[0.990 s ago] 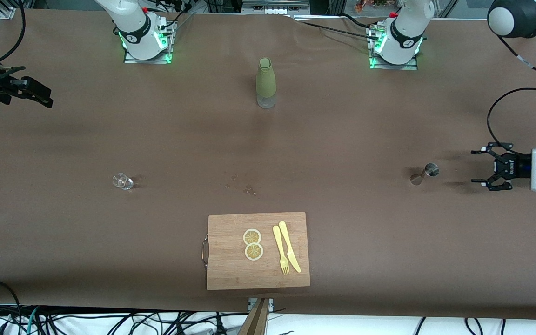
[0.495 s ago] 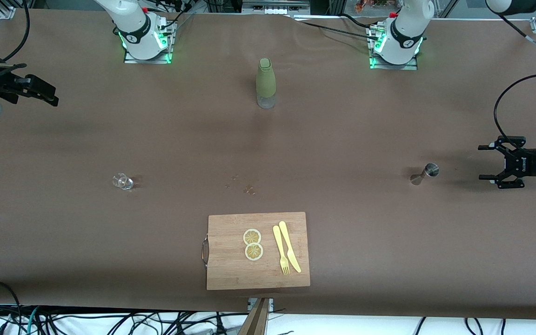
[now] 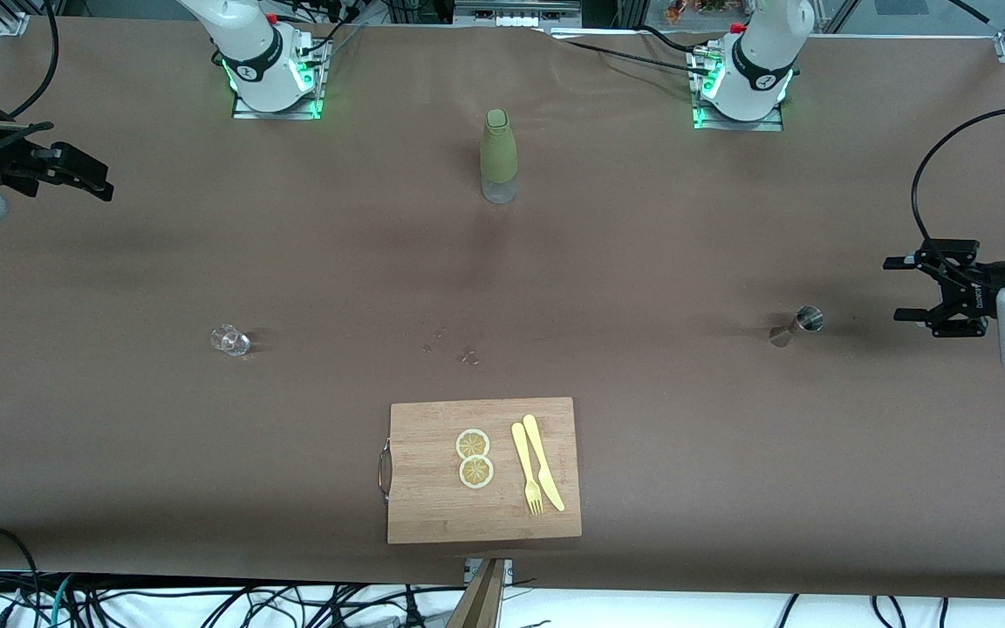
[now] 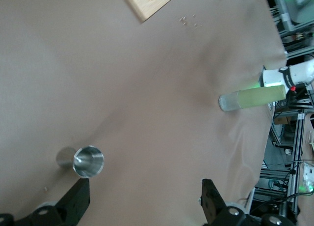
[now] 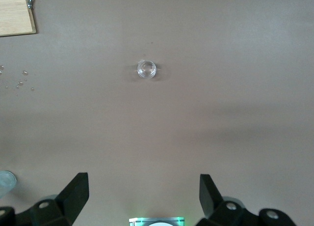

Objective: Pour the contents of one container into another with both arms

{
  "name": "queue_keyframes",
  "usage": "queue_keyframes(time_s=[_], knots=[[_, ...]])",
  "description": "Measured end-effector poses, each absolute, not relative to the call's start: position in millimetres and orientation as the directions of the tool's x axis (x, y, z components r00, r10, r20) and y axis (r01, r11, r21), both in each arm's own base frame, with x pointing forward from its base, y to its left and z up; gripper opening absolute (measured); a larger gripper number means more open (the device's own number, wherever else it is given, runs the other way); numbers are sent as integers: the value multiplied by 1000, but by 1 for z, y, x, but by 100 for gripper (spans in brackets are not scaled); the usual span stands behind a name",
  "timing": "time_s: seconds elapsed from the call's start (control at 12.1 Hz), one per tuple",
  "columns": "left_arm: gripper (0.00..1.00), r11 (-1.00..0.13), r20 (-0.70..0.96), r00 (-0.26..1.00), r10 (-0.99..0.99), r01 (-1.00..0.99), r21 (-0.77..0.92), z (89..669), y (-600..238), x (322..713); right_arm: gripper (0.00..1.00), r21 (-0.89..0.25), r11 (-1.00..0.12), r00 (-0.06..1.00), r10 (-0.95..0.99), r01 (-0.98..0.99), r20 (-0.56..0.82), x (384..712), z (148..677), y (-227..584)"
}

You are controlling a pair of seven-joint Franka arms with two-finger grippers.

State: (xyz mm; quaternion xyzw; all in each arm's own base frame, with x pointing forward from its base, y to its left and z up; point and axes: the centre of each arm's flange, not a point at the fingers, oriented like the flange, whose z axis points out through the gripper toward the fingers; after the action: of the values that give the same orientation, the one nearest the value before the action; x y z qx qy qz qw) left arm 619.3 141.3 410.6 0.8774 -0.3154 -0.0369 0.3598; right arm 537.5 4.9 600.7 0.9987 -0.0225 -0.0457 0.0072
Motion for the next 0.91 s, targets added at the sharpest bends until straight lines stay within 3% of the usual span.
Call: queue_keyframes(time_s=[0.25,0.91], knots=[[100,-658,11,845,-535,-425,622,435,108,619,100,16,-999,995,-45,-44,-90,538,601,5],[100,-869,-206,895,-396,-294,397,491,80,612,100,16,-999,995,-43,-42,-89,538,601,5]])
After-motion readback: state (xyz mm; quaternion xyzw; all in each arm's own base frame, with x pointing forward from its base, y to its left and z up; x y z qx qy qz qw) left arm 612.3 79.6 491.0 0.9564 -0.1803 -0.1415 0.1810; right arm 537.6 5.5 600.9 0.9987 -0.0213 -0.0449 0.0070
